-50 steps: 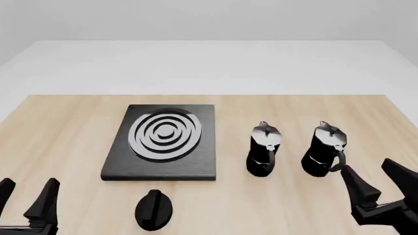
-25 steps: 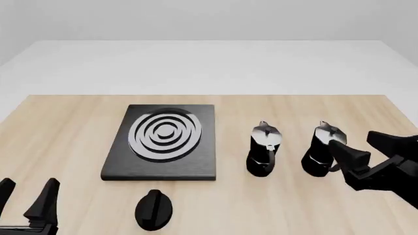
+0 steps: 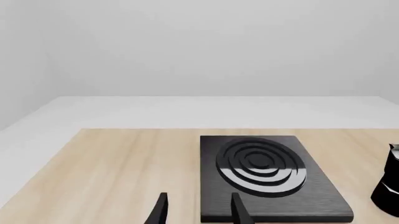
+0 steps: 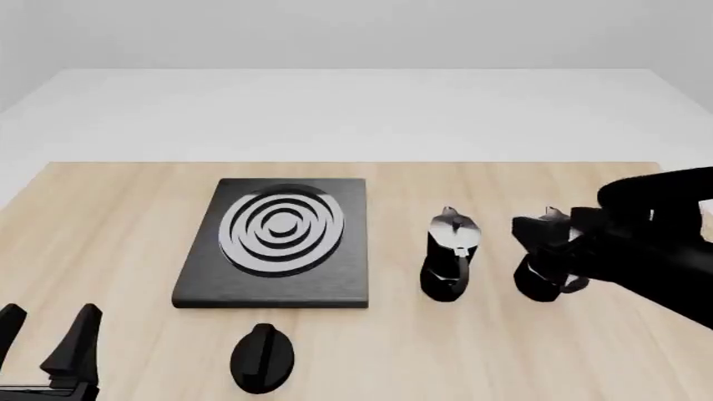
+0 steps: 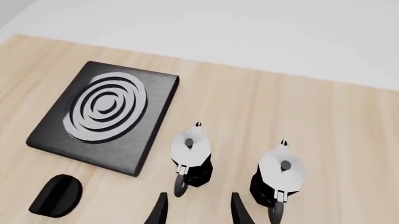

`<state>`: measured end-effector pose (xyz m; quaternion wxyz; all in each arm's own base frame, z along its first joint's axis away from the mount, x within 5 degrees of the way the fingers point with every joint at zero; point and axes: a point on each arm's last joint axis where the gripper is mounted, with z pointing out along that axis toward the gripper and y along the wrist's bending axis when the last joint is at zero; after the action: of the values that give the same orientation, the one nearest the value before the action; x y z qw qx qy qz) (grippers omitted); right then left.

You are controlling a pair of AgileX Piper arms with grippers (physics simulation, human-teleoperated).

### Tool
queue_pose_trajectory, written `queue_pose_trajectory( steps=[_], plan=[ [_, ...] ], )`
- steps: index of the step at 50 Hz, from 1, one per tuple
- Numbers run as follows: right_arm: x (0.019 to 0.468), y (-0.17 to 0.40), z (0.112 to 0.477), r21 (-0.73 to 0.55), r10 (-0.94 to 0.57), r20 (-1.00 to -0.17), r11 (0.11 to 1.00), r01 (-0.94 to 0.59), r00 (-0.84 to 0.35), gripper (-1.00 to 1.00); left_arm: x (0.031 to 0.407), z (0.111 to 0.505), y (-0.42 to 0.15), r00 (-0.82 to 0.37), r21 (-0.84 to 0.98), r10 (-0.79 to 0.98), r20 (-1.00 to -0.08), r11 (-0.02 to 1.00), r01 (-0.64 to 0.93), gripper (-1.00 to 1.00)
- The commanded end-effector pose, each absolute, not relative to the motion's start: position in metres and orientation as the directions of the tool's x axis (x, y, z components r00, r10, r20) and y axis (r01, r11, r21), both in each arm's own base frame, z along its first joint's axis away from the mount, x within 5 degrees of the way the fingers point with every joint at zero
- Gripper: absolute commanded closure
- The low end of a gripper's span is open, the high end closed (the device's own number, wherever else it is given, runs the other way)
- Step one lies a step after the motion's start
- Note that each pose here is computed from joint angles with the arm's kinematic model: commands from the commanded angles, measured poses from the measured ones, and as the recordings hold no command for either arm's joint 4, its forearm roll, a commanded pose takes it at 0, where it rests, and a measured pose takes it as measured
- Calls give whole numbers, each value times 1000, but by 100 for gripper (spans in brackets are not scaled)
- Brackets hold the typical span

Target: Put both moka pots on the stove.

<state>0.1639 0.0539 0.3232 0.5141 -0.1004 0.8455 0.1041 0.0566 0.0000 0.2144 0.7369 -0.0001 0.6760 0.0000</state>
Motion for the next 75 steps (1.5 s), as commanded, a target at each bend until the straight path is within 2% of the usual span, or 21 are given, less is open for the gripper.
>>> queue_pose_trajectory(
  steps=[1,29,75],
  plan=[
    [182,64,313,90,-64,-872,954,-286,-486,-100,57,214,0,86,0,0,-996,1000,0,-100],
    [217,78,273,104,-66,-833,957,-272,-549,-100,57,214,0,86,0,0,-996,1000,0,-100],
    [232,97,233,147,-57,-789,949,-278,-612,-100,57,214,0,86,0,0,-996,1000,0,-100]
  ],
)
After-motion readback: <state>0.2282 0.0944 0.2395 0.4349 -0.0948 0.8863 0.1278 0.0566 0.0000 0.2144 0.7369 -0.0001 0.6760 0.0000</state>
